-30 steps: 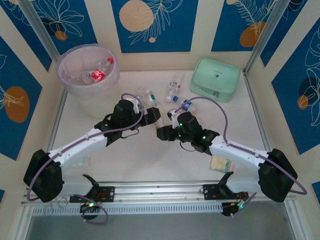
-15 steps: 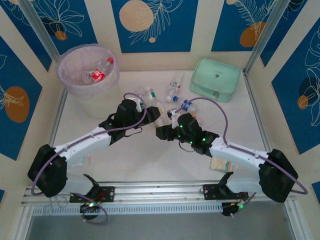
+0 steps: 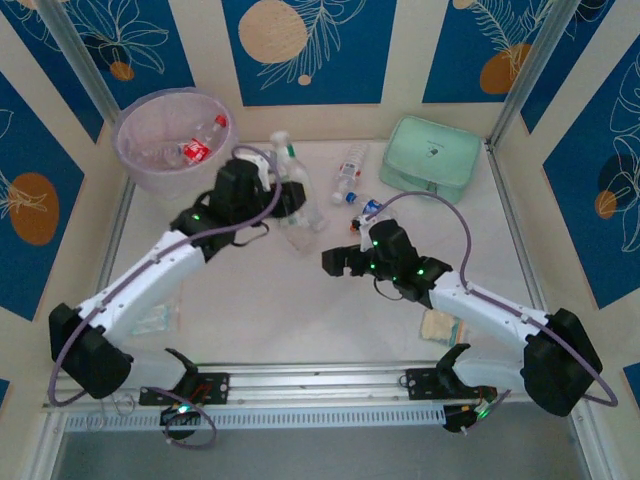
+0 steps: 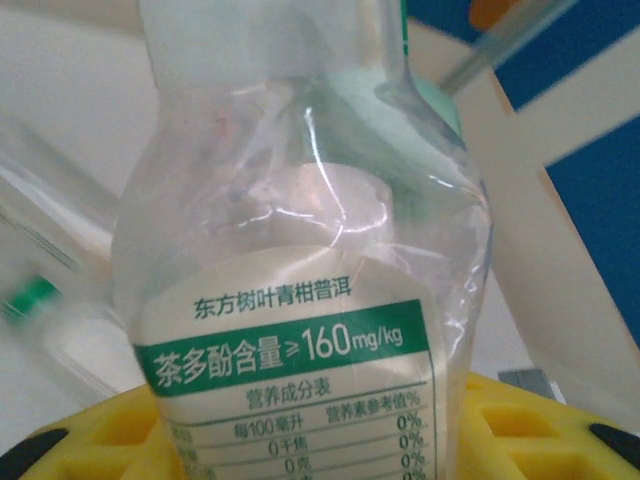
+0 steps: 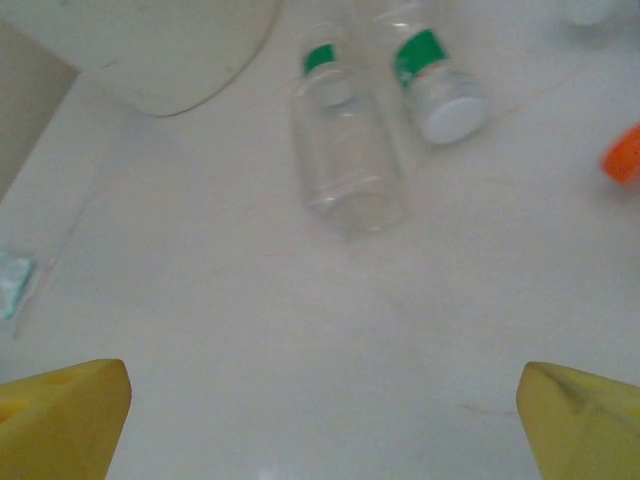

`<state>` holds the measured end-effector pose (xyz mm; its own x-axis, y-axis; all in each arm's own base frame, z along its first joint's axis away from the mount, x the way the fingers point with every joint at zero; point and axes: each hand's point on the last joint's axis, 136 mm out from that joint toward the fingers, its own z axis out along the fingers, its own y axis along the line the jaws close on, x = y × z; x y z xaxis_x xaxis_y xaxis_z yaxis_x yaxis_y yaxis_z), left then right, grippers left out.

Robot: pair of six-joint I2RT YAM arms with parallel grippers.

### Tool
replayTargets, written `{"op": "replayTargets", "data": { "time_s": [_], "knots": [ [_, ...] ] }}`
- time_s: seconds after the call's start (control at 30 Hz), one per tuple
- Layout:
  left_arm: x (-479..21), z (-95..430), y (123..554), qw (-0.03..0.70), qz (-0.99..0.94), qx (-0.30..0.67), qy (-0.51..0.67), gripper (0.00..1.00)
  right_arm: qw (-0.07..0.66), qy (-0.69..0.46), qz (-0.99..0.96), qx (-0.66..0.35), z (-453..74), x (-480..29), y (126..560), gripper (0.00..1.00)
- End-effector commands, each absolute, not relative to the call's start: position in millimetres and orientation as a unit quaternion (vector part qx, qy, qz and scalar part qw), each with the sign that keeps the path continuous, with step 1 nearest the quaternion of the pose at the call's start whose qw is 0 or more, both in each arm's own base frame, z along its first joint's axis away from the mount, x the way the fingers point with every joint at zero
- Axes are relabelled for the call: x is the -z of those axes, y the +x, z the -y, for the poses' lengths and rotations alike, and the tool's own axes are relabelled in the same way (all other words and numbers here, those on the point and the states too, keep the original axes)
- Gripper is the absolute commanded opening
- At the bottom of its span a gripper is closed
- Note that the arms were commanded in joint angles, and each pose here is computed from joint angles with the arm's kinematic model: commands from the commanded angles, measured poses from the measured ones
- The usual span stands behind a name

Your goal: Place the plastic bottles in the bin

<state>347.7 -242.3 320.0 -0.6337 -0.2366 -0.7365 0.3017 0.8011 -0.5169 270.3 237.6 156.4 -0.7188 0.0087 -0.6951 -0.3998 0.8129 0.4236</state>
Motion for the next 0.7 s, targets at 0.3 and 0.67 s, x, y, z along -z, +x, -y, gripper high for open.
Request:
{"op": "replayTargets", "data": {
  "time_s": [0.3,0.67],
  "knots": [
    [-439,45,389,0.549,-0.833,0.050,-0.050,0.00,0.327,-0.064,-0.909,-0.249,-198,-140,272,0.99],
    [-391,-3,453,0.437,-0.898,-0.005,-0.043,0.00,0.299,-0.065,-0.925,-0.226,-193,-129,271,0.99]
  ]
}}
